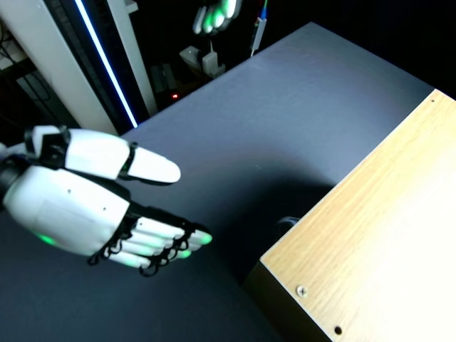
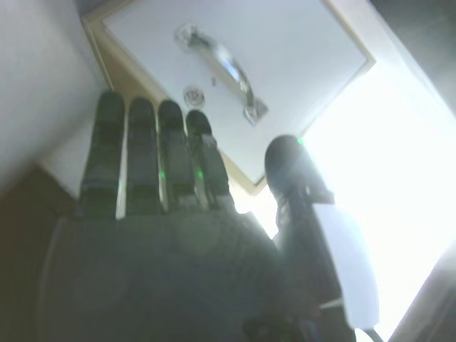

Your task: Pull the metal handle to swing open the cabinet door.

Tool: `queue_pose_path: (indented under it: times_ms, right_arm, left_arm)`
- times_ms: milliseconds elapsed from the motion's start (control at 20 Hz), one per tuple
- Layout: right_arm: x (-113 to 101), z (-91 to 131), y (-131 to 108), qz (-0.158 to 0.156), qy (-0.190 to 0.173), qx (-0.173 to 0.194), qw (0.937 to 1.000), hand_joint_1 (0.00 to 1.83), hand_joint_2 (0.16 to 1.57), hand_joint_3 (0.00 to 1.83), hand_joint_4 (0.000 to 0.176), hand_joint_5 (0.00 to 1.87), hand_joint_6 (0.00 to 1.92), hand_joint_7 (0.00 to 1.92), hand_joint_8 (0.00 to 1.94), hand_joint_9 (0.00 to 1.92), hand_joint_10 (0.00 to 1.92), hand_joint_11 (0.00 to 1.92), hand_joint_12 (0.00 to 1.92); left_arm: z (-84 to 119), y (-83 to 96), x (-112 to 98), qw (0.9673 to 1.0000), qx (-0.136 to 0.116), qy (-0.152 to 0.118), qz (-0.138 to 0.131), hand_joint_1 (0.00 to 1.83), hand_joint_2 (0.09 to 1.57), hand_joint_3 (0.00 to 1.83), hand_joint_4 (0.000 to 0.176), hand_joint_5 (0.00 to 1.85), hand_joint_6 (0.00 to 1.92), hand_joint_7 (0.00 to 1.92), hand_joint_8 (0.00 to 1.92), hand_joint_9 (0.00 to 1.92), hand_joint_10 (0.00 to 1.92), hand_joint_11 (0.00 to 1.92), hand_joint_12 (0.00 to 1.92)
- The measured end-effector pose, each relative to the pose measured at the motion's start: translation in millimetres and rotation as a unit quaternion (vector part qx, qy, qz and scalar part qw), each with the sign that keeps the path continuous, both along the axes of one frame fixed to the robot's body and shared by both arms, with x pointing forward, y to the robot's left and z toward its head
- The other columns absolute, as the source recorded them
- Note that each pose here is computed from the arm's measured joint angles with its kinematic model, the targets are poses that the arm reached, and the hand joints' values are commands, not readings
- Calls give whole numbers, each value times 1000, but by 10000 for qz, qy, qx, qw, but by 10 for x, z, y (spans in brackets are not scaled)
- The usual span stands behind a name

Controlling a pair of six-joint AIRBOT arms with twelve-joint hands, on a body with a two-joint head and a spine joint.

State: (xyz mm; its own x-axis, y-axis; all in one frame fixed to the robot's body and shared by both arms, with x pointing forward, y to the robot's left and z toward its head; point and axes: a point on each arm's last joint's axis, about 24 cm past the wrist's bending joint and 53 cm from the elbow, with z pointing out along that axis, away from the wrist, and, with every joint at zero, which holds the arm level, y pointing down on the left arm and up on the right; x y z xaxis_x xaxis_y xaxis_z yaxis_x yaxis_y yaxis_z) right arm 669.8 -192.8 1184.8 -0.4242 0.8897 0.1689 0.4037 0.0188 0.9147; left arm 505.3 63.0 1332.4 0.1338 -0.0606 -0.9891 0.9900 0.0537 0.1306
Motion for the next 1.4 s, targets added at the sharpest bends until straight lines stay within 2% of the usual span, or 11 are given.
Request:
queue_pose_path:
  times_ms: [250, 500, 650, 1100, 1400]
  right_arm:
    - [47, -33, 102, -71, 267, 420, 9987, 0, 1571, 33, 0, 179, 4, 191, 3, 175, 2, 0, 534]
    - [102, -81, 217, -59, 438, 610, 9972, 0, 1571, 38, 0, 185, 1, 207, 3, 189, 3, 0, 557]
    - [202, -82, 198, -118, 406, 627, 9971, 0, 1570, 21, 0, 159, 2, 193, 1, 174, 2, 0, 502]
    - [440, -19, 214, -257, 295, 845, 9957, 0, 1571, 26, 0, 169, 2, 210, 4, 184, 1, 0, 525]
    - [434, -31, 380, -162, 367, 989, 9943, 0, 1571, 32, 0, 191, 5, 217, 2, 189, 2, 0, 528]
  left_arm:
    - [0, -1, -1, 10000, 0, 0, -2, 0, 1571, 69, 0, 380, 2, 391, 2, 356, 4, 0, 799]
    - [0, 0, 1, 10000, 0, 0, 2, 0, 1571, 45, 0, 387, 3, 397, 5, 350, 4, 0, 773]
    - [0, 0, 1, 10000, 0, 0, 2, 0, 1571, 44, 0, 374, 0, 381, 0, 339, 0, 0, 758]
    - [0, 0, 1, 10000, 0, 0, 2, 0, 1571, 69, 0, 383, 4, 392, 4, 347, 3, 0, 760]
    - [0, 0, 1, 10000, 0, 0, 2, 0, 1571, 73, 0, 380, 1, 389, 1, 348, 1, 0, 782]
